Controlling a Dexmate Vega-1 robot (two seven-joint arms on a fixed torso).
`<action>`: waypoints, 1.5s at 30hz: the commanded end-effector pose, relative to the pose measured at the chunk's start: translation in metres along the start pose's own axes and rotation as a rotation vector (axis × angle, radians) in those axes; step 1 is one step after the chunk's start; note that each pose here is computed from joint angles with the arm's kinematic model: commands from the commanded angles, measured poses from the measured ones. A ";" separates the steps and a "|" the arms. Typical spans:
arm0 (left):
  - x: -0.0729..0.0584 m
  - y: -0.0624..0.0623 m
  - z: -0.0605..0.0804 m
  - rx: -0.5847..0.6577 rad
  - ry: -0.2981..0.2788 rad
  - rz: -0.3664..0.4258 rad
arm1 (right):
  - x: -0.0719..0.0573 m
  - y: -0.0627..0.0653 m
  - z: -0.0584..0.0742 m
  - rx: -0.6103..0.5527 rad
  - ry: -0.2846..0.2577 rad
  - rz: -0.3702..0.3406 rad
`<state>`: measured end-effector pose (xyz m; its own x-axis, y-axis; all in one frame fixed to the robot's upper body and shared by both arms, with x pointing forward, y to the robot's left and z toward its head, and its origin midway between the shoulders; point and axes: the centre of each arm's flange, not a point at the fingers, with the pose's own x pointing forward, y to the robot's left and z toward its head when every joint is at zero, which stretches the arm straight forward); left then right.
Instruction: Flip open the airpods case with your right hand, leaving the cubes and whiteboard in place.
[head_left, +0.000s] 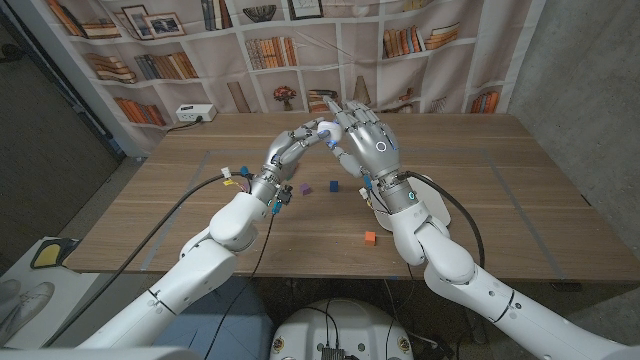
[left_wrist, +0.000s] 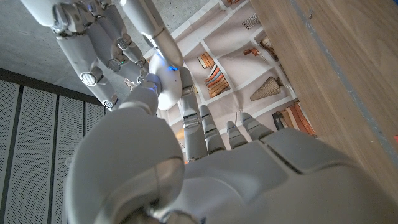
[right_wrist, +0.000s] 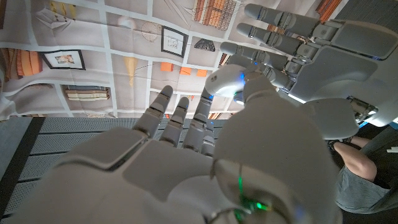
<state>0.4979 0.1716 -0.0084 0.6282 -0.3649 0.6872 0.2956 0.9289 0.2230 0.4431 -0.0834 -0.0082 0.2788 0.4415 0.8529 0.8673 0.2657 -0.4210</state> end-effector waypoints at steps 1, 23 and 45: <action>0.000 0.002 -0.006 -0.026 -0.015 0.002 | 0.002 0.000 0.001 -0.010 -0.006 0.022; -0.003 0.007 -0.009 -0.063 -0.053 0.021 | 0.004 0.002 -0.001 -0.038 -0.003 0.094; -0.012 0.013 -0.013 -0.094 -0.057 0.083 | 0.001 -0.001 -0.019 0.005 0.009 0.096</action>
<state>0.5032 0.1836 -0.0206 0.6068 -0.2973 0.7372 0.3153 0.9414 0.1201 0.4474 -0.0910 -0.0010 0.3577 0.4622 0.8114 0.8350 0.2309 -0.4995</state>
